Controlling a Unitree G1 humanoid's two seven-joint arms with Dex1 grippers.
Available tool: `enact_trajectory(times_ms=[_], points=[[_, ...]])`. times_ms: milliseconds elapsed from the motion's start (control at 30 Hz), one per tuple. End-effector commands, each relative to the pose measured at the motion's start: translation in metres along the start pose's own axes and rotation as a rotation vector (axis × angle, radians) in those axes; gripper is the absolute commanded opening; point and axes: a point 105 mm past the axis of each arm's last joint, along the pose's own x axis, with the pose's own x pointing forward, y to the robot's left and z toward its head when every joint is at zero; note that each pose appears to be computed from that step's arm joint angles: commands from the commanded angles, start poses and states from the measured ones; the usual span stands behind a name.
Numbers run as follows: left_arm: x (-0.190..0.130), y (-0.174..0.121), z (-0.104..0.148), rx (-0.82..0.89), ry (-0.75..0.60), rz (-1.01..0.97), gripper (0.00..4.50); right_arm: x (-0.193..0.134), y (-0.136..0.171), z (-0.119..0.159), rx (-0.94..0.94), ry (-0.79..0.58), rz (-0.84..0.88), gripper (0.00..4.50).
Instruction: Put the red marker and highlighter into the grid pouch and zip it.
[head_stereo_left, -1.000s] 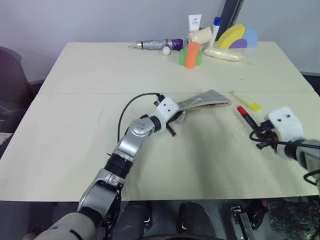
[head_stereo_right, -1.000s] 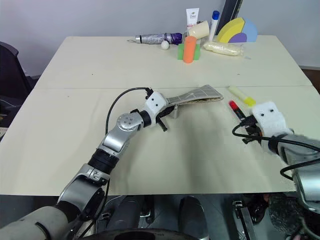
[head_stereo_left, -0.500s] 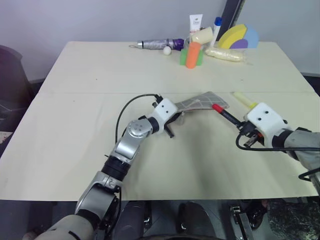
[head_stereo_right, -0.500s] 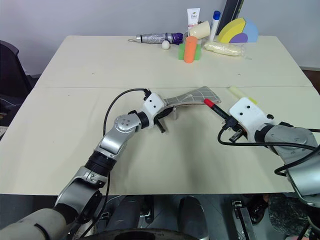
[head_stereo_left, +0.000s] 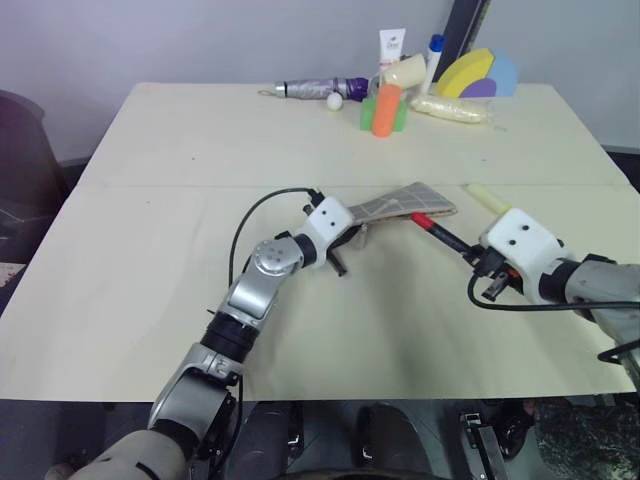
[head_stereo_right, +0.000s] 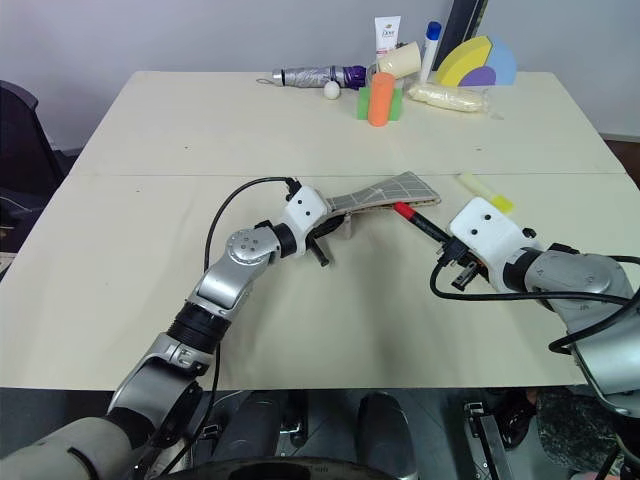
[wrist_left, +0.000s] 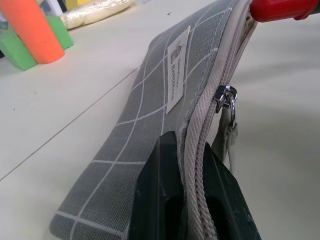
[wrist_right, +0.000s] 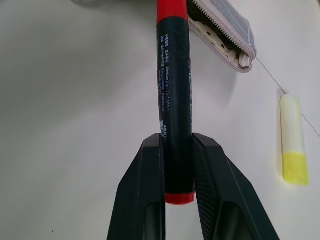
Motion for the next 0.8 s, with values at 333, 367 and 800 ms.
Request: enact_trajectory(times_ms=[333, 367, 800], points=[[-0.002, -0.001, 0.014, 0.027, -0.052, -0.008, 0.00, 0.000, -0.021, 0.002, -0.026, 0.015, -0.094, 0.26], [-0.002, -0.002, 0.015, 0.037, -0.053, -0.015, 0.00, 0.000, -0.023, 0.001, -0.033, 0.024, -0.102, 0.26], [-0.003, -0.023, 0.021, 0.193, -0.072, -0.136, 0.00, 0.023, 0.007, 0.027, -0.474, 0.015, 0.011, 0.26]])
